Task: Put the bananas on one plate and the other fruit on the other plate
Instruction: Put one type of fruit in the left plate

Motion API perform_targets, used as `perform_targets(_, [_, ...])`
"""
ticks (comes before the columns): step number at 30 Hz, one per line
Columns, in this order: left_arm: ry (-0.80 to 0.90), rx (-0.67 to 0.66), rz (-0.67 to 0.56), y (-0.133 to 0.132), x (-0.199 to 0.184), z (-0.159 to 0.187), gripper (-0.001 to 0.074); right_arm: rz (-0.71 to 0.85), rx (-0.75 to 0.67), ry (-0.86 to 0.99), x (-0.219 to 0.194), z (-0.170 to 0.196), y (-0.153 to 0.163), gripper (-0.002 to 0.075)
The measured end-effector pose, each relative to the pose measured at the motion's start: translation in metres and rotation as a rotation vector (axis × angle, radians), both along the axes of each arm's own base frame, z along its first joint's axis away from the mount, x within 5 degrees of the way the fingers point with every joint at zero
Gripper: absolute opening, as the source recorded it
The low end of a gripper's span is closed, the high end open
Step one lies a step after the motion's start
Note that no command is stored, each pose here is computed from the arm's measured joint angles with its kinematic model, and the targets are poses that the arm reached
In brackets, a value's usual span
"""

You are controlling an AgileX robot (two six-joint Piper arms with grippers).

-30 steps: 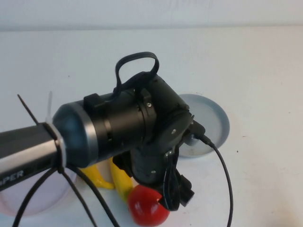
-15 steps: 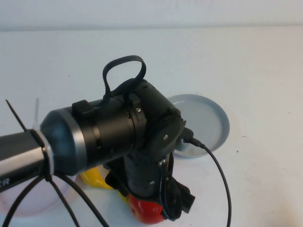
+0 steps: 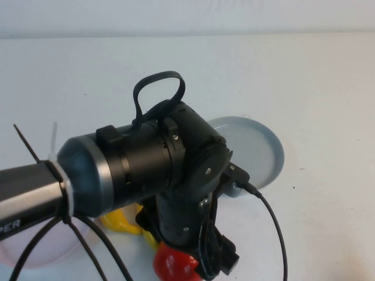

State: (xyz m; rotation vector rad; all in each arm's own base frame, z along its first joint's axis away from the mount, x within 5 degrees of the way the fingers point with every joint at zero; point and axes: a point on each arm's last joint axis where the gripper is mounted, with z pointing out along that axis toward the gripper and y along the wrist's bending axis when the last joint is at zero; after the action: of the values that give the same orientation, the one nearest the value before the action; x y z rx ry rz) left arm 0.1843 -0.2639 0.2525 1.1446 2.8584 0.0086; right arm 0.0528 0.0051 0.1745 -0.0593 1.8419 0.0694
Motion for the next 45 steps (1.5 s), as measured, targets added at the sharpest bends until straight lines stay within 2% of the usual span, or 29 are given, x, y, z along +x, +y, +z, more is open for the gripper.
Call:
perform_targets(9, [0.033,0.026,-0.009,0.003,-0.004,-0.018,0.0669,0.0,0.0,0.0,0.0,0.0,0.0,-0.0015])
perform_targets(13, [0.017,0.001,-0.013,0.004,-0.004,-0.031,0.0669,0.0,0.0,0.0,0.0,0.0,0.0,-0.0015])
perform_targets(20, [-0.021,-0.057,-0.017,-0.001,-0.001,-0.033,0.0667,0.0,0.0,0.0,0.0,0.0,0.0,-0.0015])
perform_targets(25, [-0.027,-0.065,-0.019,-0.002,-0.001,-0.033,0.0607,0.0,0.0,0.0,0.0,0.0,0.0,-0.0016])
perform_targets(30, [-0.033,-0.071,-0.021,-0.002,0.0,-0.033,0.0587,0.0,0.0,0.0,0.0,0.0,0.0,-0.0016])
perform_targets(38, [-0.055,-0.076,-0.039,-0.003,0.002,-0.033,0.0592,0.0,0.0,0.0,0.0,0.0,0.0,-0.0016])
perform_targets(45, [-0.065,-0.085,-0.073,-0.004,0.002,-0.032,0.0654,0.0,0.0,0.0,0.0,0.0,0.0,-0.0016])
